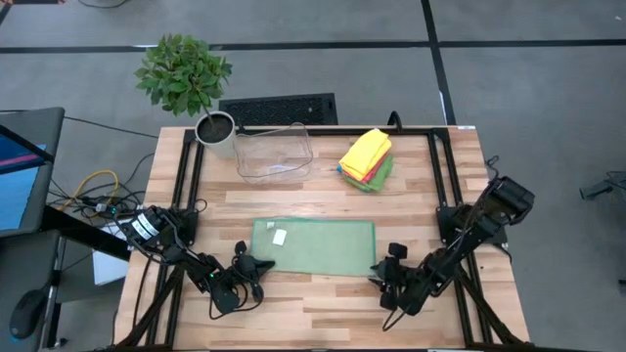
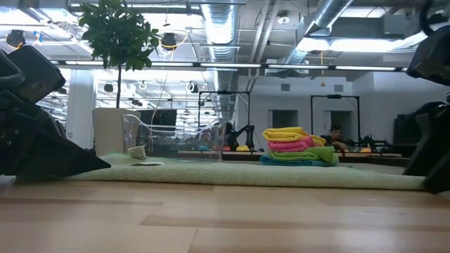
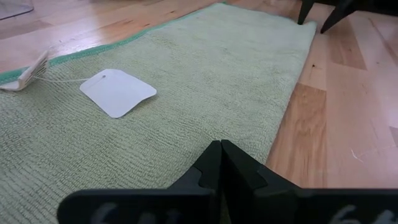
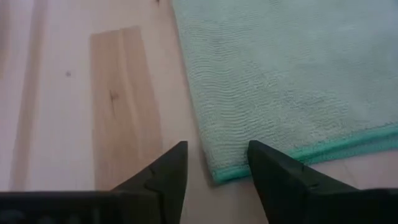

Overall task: Fold microfiber towels
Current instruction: Fold the light green microfiber cloth

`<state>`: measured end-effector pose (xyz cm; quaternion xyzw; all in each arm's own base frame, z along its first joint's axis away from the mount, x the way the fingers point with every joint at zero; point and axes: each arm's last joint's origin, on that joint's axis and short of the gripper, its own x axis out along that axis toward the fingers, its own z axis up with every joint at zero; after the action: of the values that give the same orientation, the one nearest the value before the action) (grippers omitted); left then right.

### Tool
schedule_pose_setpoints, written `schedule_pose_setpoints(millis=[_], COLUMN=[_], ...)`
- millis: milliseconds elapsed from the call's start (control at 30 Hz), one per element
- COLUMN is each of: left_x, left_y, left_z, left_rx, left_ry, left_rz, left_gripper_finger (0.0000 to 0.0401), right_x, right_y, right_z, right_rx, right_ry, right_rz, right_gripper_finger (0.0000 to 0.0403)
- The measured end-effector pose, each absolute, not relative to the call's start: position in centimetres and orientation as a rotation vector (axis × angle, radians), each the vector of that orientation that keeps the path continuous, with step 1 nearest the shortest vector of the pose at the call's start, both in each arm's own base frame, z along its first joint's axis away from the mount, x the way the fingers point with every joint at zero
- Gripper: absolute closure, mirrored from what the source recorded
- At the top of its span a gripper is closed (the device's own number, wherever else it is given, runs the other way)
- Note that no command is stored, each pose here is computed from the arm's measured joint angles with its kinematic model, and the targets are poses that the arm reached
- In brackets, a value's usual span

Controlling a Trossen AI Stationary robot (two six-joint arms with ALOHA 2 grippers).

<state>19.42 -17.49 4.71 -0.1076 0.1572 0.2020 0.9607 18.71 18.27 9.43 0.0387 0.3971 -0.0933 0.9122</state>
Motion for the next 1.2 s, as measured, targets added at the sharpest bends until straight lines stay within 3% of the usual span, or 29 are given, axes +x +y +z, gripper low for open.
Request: schedule_pose_setpoints(millis=[233, 467, 533, 700, 833, 967, 1200], left_x=[19.4, 19.4, 19.4, 19.4, 19.4, 19.4, 19.4], left_y=[-17.5, -17.5, -17.5, -17.5, -17.5, -17.5, -17.5], left_z=[4.7, 4.7, 4.7, 4.7, 4.7, 4.7, 4.7], left_rx=[-0.216, -0.215, -0.215, -0.215, -0.214, -0.214, -0.214], left_ry=[0.319, 0.32, 0.32, 0.32, 0.319, 0.319, 0.319], left_rz=[0.409, 0.407, 0.408, 0.408, 0.408, 0.409, 0.409], left_gripper_finger=[0.0401, 0.0401, 0.0401, 0.0401, 0.0401, 0.0401, 0.0401], right_x=[18.6, 18.7, 19.4, 22.1, 25.0, 28.0, 33.2], right_y=[18.5, 18.2, 18.2, 17.6, 16.8, 16.2, 15.8], right_z=[8.5, 11.0, 12.4, 15.8, 17.6, 17.9, 17.0], right_rx=[0.074, 0.014, -0.019, -0.077, -0.153, -0.198, -0.256], right_ry=[0.816, 0.9, 0.885, 0.809, 0.767, 0.724, 0.706], right_rz=[-0.232, -0.201, -0.174, -0.155, -0.131, -0.072, -0.01], right_gripper_finger=[0.0244, 0.0368, 0.0387, 0.0367, 0.0376, 0.0386, 0.0364])
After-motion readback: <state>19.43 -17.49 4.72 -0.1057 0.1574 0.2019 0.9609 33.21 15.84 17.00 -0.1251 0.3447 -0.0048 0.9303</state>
